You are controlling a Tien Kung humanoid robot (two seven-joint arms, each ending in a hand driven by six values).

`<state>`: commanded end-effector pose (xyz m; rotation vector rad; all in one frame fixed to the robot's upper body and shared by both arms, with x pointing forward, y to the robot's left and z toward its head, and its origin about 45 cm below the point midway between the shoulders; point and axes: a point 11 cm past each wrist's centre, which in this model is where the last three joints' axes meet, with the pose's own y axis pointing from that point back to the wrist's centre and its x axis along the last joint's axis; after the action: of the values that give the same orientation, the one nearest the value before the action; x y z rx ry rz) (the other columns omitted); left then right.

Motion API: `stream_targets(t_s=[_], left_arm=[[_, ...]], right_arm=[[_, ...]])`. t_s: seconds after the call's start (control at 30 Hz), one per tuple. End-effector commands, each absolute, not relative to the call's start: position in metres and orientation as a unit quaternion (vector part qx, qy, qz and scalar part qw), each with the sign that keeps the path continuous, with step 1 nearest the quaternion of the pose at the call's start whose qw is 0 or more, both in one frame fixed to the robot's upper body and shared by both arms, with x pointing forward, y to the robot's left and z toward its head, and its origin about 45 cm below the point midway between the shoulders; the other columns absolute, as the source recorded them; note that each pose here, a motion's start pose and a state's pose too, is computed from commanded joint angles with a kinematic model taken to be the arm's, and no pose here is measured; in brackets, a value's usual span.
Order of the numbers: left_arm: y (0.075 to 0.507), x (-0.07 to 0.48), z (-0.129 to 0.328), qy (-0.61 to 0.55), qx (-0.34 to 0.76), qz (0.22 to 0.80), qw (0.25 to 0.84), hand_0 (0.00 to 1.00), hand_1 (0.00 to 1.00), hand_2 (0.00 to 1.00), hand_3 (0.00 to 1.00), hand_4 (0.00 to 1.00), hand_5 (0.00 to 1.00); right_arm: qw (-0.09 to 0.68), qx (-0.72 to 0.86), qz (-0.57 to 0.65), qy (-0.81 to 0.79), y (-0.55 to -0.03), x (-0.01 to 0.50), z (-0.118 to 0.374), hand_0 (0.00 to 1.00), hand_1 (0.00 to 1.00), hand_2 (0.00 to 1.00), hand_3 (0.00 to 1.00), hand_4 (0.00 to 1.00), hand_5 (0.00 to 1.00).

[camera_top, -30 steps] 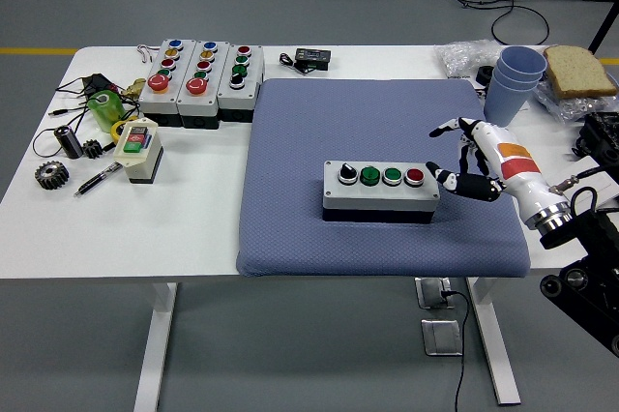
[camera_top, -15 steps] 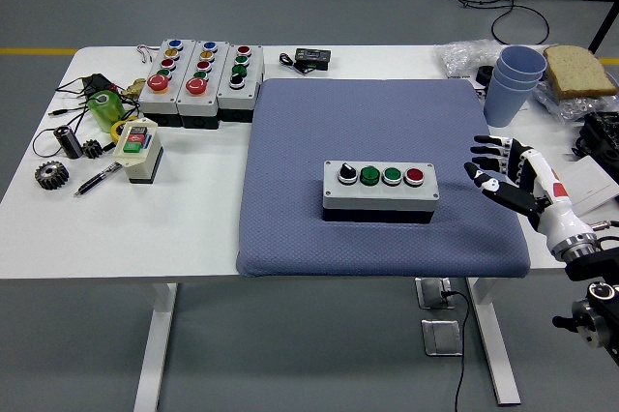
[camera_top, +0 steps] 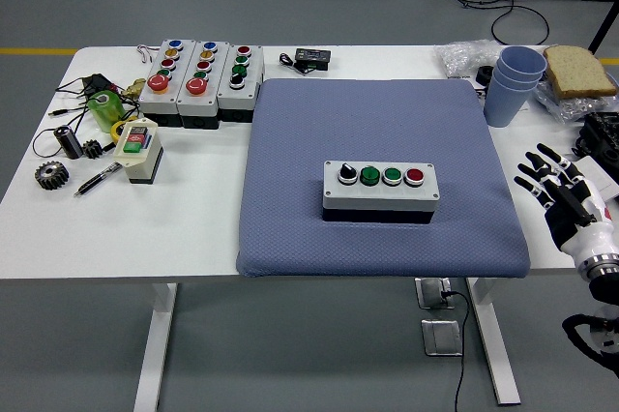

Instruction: Pick up the button,place it on the desk,press the button,press the button

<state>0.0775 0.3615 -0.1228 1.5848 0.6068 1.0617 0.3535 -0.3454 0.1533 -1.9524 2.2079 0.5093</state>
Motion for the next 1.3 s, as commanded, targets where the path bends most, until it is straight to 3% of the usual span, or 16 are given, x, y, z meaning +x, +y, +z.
stream_targets(t_s=[0.43,0.77,0.97,1.3], left_arm=[[0.362,0.086,-0.121,0.250,0.664,0.451,0.542,0.624,0.658,0.678,0.590,0.342,0.646],[0.361,0.085,-0.122,0.250,0.666,0.448,0.542,0.624,0.658,0.678,0.589,0.341,0.644],[0.362,0.085,-0.121,0.248,0.667,0.447,0.542,0.624,0.658,0.678,0.590,0.341,0.644],[0.362,0.084,-0.121,0.249,0.667,0.447,0.542,0.624,0.659,0.678,0.589,0.341,0.643]], right_arm=[[0.078,-0.640,0.164,0.747,-0.352,0.350,0.154,0.679,0.637,0.675,0.636,0.771,0.289],[0.210,-0.609,0.323,0.693,-0.327,0.343,0.156,0.681,0.636,0.675,0.638,0.770,0.288],[0.205,-0.592,0.358,0.692,-0.323,0.343,0.150,0.679,0.623,0.674,0.632,0.764,0.290],[0.197,-0.647,0.300,0.673,-0.310,0.342,0.165,0.680,0.636,0.677,0.629,0.743,0.272]])
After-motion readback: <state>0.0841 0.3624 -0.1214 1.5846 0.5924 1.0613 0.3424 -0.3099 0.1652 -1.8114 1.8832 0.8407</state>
